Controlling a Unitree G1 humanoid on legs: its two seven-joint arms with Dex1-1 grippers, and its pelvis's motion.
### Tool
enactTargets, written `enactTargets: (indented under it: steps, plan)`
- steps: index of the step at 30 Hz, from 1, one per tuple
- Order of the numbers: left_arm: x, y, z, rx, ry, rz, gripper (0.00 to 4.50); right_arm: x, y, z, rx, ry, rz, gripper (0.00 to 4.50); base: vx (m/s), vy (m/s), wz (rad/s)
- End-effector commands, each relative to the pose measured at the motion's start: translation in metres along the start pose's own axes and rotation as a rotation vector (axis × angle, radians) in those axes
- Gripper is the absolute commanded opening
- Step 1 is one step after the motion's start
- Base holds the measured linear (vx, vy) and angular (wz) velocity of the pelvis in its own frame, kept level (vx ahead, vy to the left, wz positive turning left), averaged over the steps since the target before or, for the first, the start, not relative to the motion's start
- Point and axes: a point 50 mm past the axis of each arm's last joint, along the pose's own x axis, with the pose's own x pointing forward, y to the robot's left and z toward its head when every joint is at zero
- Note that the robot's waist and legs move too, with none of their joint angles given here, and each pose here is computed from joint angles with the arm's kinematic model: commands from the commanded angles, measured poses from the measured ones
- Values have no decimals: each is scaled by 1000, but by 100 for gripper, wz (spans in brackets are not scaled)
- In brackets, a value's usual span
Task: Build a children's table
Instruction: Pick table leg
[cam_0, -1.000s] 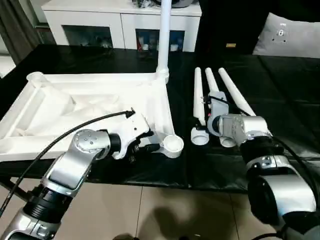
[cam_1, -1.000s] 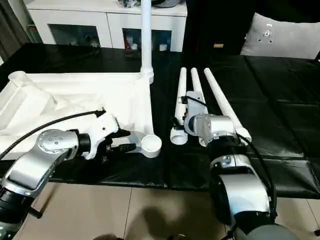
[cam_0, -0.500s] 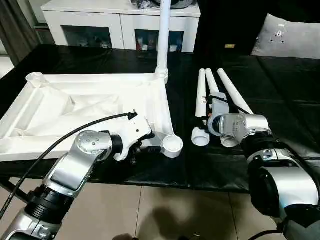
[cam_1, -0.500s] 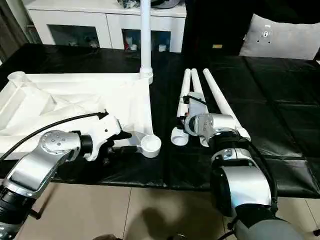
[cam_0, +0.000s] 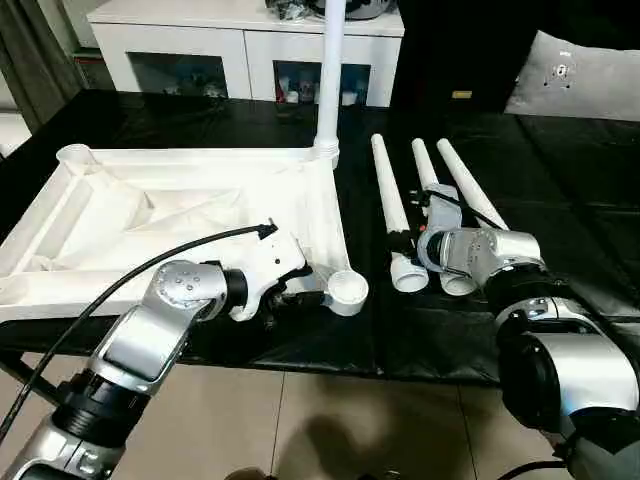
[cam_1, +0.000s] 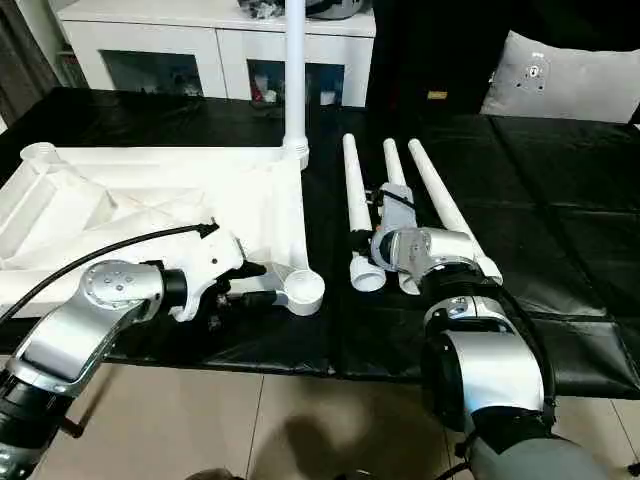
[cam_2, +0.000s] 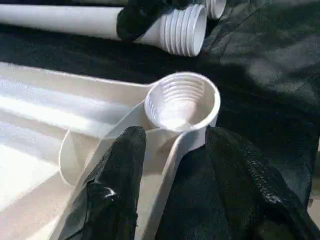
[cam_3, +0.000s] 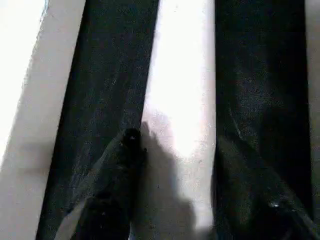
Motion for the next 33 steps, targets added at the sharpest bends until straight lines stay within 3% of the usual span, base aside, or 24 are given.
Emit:
enactTargets:
  steps: [1,4,9,12,16,18,19,22,26,28,30,33]
  plan:
    - [2,2,6,26,-11,0,226,3,-7,-10,24,9,-42,197,0,0,0]
    - [3,3,8,20,-26,2,226,2,-9,-7,35,-46,-50,194,0,0,0]
    - [6,5,13,-9,-95,51,226,-7,-9,11,17,-294,9,192,0,0,0]
    - [8,14,28,-72,-228,145,226,-21,-5,26,116,-445,149,190,0,0,0]
    - [10,21,36,-135,-295,203,226,-29,-2,31,150,-491,230,190,0,0,0]
    - [10,32,51,-236,-406,274,252,-43,3,35,169,-589,396,189,0,0,0]
    - [9,43,67,-382,-533,300,259,-59,9,36,164,-659,576,189,0,0,0]
    - [8,47,76,-466,-607,291,279,-68,14,33,149,-679,685,188,0,0,0]
    - [5,59,97,-683,-793,274,301,-80,24,26,110,-661,842,188,0,0,0]
    - [5,62,105,-780,-859,229,339,-83,28,23,96,-648,890,188,0,0,0]
    - [7,61,117,-862,-926,145,344,-87,35,18,85,-633,959,188,0,0,0]
    - [12,60,124,-936,-938,88,369,-93,41,13,77,-615,1034,188,0,0,0]
